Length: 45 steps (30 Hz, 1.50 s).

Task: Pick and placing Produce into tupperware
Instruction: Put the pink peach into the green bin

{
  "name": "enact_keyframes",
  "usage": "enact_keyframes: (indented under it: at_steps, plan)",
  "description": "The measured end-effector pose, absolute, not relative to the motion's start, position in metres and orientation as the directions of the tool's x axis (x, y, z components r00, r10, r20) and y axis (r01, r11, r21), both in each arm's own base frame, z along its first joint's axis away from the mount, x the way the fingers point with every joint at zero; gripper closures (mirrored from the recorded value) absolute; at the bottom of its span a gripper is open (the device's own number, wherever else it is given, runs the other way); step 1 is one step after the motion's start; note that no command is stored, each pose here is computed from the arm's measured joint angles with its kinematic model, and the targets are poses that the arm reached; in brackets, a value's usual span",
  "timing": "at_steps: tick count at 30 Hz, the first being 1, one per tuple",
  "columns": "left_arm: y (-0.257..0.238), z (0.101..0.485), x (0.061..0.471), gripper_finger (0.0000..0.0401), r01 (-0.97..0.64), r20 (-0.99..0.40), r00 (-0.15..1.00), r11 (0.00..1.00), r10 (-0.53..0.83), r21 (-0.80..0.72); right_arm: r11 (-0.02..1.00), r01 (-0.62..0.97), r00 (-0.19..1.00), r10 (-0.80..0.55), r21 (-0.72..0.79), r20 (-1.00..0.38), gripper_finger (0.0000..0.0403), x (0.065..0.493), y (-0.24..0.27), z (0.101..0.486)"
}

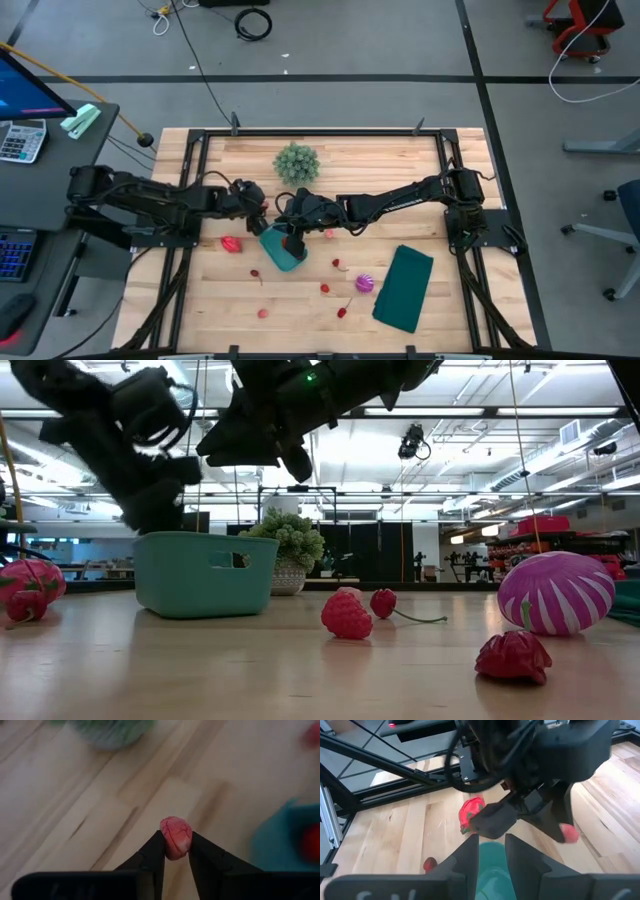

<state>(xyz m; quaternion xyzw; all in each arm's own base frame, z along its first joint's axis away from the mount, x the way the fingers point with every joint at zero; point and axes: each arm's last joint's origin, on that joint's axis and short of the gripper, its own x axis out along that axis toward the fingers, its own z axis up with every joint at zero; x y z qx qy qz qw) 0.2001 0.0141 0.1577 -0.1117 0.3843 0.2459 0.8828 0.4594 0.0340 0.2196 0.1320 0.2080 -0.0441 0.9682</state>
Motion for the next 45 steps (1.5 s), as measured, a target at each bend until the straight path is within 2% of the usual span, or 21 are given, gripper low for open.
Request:
enact_keyframes:
  at_steps: [9,15,22,35,45]
  plan:
    - [-0.009,0.192,0.220,0.0324,-0.356,-0.680,0.697,0.933,0.227,-0.053,0.957,0.192,0.910,-0.091,0.217,-0.405,0.0302,0.460,0.032,0.220]
    - [-0.031,0.192,0.218,0.0310,-0.268,-0.695,0.712,0.954,0.103,-0.133,0.952,0.231,0.905,-0.135,0.199,-0.403,0.0302,0.459,0.031,0.220]
    - [-0.057,0.192,0.214,0.0313,-0.169,-0.689,0.725,0.973,0.014,-0.159,0.951,0.246,0.898,-0.151,0.188,-0.414,0.0302,0.459,0.030,0.219]
    - [-0.074,0.155,0.233,0.0285,-0.146,-0.752,0.659,0.983,0.010,-0.115,0.949,0.251,0.893,-0.151,0.193,-0.423,0.0302,0.458,0.030,0.218]
    - [-0.075,0.144,0.237,0.0240,-0.158,-0.772,0.635,0.982,0.019,-0.106,0.949,0.251,0.893,-0.149,0.193,-0.425,0.0302,0.458,0.031,0.218]
